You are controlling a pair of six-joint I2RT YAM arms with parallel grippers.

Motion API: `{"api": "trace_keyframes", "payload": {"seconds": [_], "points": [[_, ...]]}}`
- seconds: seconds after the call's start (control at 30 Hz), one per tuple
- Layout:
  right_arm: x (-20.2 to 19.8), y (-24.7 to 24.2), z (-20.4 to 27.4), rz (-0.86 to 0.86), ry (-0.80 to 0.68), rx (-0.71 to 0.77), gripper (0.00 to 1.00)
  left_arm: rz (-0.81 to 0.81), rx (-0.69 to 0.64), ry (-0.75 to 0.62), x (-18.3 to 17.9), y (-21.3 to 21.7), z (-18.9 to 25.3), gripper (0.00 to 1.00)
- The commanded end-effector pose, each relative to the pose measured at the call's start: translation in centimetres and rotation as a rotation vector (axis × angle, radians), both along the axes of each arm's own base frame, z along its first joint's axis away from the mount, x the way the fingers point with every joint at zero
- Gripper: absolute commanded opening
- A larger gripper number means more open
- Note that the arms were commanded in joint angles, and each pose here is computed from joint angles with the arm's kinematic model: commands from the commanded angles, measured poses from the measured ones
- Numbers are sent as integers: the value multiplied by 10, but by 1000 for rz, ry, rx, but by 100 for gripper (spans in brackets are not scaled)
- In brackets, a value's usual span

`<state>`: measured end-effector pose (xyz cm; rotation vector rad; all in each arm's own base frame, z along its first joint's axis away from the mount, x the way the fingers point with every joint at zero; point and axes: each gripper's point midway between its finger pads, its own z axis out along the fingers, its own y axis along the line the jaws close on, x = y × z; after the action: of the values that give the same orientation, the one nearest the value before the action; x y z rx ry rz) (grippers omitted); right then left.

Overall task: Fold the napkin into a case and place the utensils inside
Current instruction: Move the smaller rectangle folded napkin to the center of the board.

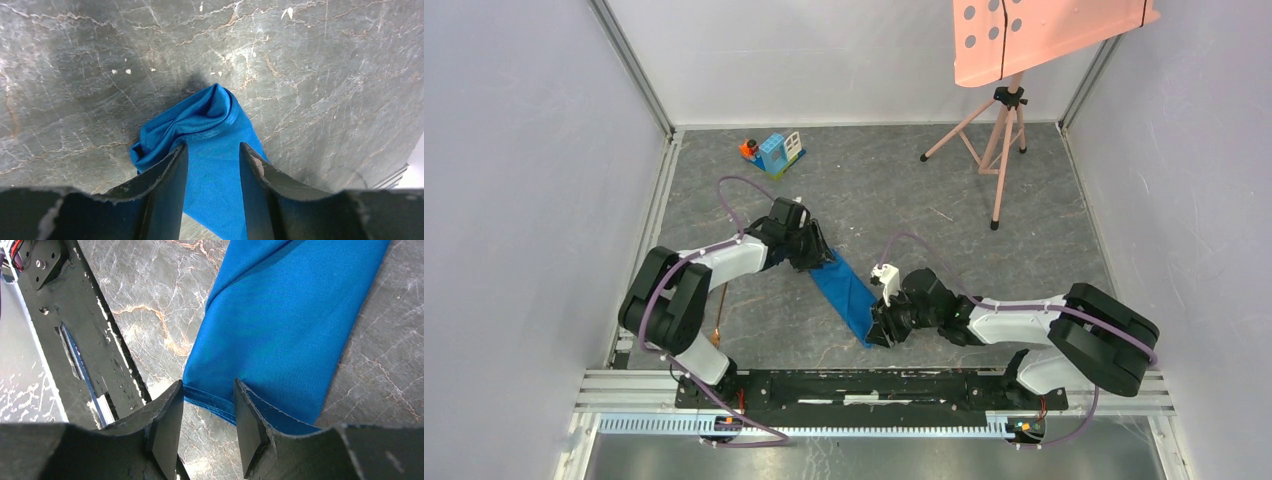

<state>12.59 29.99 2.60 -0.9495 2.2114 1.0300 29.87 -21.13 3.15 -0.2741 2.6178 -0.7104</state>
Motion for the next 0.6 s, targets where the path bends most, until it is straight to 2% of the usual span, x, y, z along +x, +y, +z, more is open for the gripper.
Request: {"api": "trace_keyframes", "payload": {"seconds": [0.0, 0.1, 0.27, 0.37, 0.47, 0.57], "points": [[6, -11, -13, -60, -18, -76, 47, 1, 67, -126, 14, 11, 32, 51], [12, -12, -6, -66, -48, -92, 49, 22, 72, -168, 7, 20, 55, 56], [22, -29, -19, -112, -67, -217, 51, 59, 71, -210, -18, 40, 81, 58], [38, -59, -30, -231, -77, -345, 56, 83, 68, -244, -33, 52, 93, 60], [56, -108, -41, -402, -26, -471, 61, 86, 57, -285, -44, 59, 107, 63], [82, -156, -40, -605, 42, -478, 64, 58, 3, -314, -47, 51, 117, 67]]}}
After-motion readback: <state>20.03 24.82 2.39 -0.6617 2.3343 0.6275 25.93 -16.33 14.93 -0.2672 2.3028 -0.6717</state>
